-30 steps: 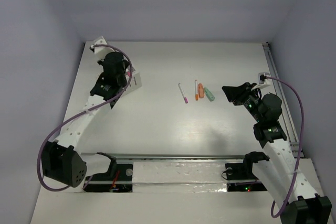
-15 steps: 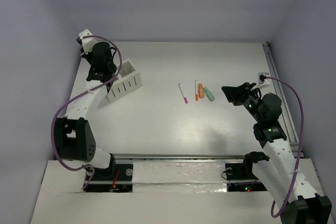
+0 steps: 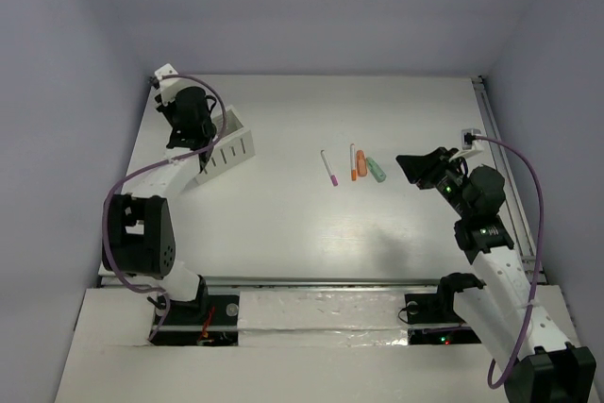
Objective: Sort the stationery into containers
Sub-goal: Place the pen in the storage box.
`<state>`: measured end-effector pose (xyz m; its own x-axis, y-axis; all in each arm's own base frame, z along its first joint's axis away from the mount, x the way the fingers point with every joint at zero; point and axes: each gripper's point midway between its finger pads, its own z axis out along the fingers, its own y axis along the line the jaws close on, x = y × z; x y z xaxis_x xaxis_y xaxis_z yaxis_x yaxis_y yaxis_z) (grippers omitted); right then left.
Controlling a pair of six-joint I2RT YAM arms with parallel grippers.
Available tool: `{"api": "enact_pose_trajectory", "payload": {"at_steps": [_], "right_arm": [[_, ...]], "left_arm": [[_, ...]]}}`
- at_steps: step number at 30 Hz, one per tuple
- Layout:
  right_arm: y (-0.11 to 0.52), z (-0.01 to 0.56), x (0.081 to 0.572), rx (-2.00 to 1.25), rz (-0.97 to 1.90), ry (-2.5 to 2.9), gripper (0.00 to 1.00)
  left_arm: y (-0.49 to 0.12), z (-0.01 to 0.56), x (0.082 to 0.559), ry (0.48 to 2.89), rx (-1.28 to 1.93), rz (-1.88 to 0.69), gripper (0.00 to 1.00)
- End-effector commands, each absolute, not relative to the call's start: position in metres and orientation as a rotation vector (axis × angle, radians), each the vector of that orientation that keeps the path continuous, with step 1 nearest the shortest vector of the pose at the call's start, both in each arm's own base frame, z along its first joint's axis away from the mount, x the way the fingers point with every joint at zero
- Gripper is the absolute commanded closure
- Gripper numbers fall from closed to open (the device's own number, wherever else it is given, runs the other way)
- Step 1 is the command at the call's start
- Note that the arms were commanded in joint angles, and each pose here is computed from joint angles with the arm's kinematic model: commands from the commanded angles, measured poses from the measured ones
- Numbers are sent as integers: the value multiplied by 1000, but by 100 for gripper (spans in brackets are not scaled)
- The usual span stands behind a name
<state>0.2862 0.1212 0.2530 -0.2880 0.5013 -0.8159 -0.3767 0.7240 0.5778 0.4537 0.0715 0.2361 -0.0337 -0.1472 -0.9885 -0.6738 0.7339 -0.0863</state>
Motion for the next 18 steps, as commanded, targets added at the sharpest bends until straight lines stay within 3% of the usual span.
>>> {"api": "enact_pose_trajectory", "payload": {"at_steps": [1,7,14,15,16,17,18], "right_arm": [[124,274,285,58,873,1586,61],[124,276,283,51,871,1578,61],[124,280,280,42,871,1568,61],[124,280,280,42,871,1567,61],[124,281,280,42,870,1563,61],[124,280,280,43,870,1565,61],[123,280,280,43,868,1566,61]], "left_arm": [[70,246,455,1509,-696,471,100],[50,235,451,1521,-652,551,100],[48,233,449,1526,-646,565,88],[48,233,449,1525,-647,569,85],[48,235,448,1522,-646,569,72],[49,237,447,1519,-647,567,72],[43,240,447,1518,-637,555,64]]}}
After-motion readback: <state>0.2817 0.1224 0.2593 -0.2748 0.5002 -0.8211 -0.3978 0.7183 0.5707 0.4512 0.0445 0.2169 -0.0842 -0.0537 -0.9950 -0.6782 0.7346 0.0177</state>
